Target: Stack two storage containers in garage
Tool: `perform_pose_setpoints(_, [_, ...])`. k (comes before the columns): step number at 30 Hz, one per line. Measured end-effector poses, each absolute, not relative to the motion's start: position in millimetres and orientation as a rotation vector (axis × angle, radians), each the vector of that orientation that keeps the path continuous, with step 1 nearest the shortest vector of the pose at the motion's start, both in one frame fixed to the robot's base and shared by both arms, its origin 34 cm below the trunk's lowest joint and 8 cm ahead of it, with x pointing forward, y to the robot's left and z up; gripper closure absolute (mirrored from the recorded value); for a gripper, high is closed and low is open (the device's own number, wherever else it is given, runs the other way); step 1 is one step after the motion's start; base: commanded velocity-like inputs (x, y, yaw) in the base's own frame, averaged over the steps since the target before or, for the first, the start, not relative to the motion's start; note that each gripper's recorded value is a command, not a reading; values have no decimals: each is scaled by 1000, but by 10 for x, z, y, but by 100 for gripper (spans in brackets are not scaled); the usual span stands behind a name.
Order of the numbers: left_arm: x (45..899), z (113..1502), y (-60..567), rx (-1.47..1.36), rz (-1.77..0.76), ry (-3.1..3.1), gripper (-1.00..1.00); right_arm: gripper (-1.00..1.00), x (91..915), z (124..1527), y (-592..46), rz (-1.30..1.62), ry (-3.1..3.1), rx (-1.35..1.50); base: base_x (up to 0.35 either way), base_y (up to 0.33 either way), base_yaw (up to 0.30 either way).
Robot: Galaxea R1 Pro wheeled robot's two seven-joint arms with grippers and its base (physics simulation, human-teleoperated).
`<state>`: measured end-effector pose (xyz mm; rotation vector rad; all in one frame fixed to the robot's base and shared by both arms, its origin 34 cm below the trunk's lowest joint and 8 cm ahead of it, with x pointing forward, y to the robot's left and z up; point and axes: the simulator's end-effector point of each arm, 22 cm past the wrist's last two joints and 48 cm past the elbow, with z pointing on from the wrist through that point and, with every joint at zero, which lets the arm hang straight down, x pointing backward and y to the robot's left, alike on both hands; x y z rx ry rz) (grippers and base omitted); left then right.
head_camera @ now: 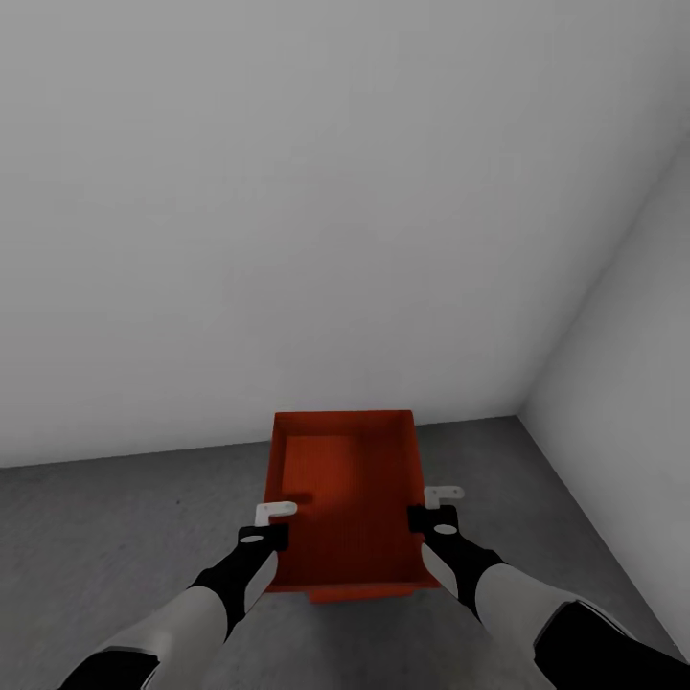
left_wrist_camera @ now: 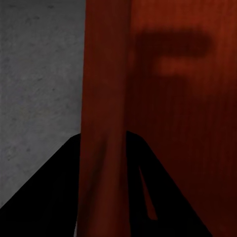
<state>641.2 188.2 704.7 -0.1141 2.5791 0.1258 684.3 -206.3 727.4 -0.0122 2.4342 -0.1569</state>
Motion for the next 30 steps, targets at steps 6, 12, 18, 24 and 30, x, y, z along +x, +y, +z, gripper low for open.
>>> perform_pose_setpoints(6, [6414,7047,1887,-114,125,2579,100,100,6844,7275,-2060,-157,2434,-12,0,0,0])
perform_pose_setpoints(12, [6412,7058,1850,-119,133,2579,100,100,6855,7279,-2090,-158,2433,-14,0,0,0])
perform_pose_setpoints(18, [6412,7060,1847,-120,134,2579,100,100,6858,7282,-2089,-158,2433,-14,0,0,0])
perform_pose_setpoints(24, [6427,7030,1844,-121,134,2579,100,100,6874,7252,-2092,-158,2433,-14,0,0,0])
perform_pose_setpoints(30, [6452,6985,1849,-121,134,2578,100,100,6899,7209,-2087,-158,2432,-14,0,0,0])
